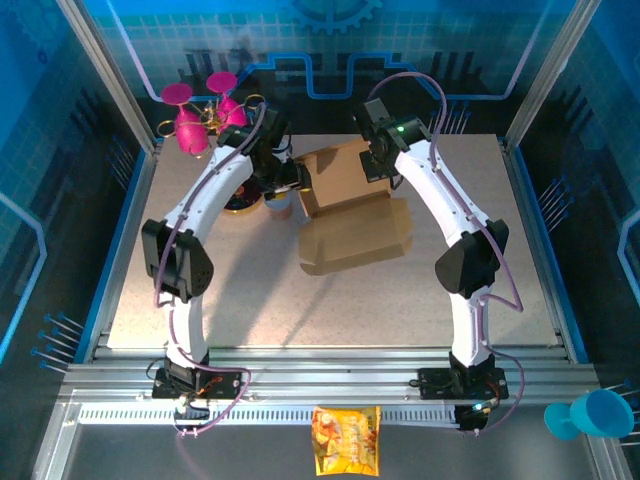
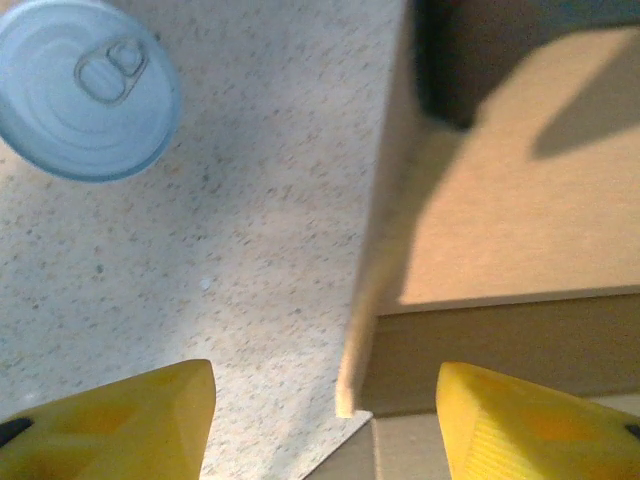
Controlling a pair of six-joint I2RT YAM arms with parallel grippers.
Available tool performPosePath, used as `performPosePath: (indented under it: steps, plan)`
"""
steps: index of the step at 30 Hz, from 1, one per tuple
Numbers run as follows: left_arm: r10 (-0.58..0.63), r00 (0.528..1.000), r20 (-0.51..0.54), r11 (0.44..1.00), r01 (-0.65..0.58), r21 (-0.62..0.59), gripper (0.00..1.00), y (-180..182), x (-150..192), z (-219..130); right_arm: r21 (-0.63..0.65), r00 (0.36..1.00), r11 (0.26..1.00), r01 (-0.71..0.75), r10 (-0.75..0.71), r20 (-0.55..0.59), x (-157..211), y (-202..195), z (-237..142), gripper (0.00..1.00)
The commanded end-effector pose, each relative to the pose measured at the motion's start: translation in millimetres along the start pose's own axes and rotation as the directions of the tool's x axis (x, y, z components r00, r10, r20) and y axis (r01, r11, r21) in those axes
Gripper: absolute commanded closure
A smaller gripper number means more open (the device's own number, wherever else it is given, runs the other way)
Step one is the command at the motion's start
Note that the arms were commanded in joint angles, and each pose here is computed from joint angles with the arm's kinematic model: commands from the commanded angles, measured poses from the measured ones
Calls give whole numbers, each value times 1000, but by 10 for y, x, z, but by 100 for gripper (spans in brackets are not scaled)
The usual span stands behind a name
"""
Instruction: Fold the paper box
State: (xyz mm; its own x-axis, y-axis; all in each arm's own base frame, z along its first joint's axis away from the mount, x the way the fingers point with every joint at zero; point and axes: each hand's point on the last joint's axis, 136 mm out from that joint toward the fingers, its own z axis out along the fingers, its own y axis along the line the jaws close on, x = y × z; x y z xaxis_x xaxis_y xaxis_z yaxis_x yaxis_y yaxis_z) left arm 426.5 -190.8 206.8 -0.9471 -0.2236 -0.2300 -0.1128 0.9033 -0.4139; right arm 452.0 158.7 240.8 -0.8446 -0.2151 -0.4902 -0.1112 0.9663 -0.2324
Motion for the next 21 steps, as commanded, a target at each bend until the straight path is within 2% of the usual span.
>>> performPosePath:
  steps: [1,7,14,21]
  plan:
    - [-19,995,102,990,5,139,38,-173,-130,-309,15,999,1000,-25,25,27,-25,-105,-148,100]
    - [-48,998,49,985,39,166,39,-117,-71,-83,6,999,999,-32,32,23,-40,-103,-158,100]
    - [-31,995,91,993,20,116,40,-73,-217,72,-19,999,999,-39,40,20,-44,-76,-171,100]
    - [20,992,125,998,-27,55,47,-75,-298,248,-41,999,998,-52,52,14,-41,-64,-168,100]
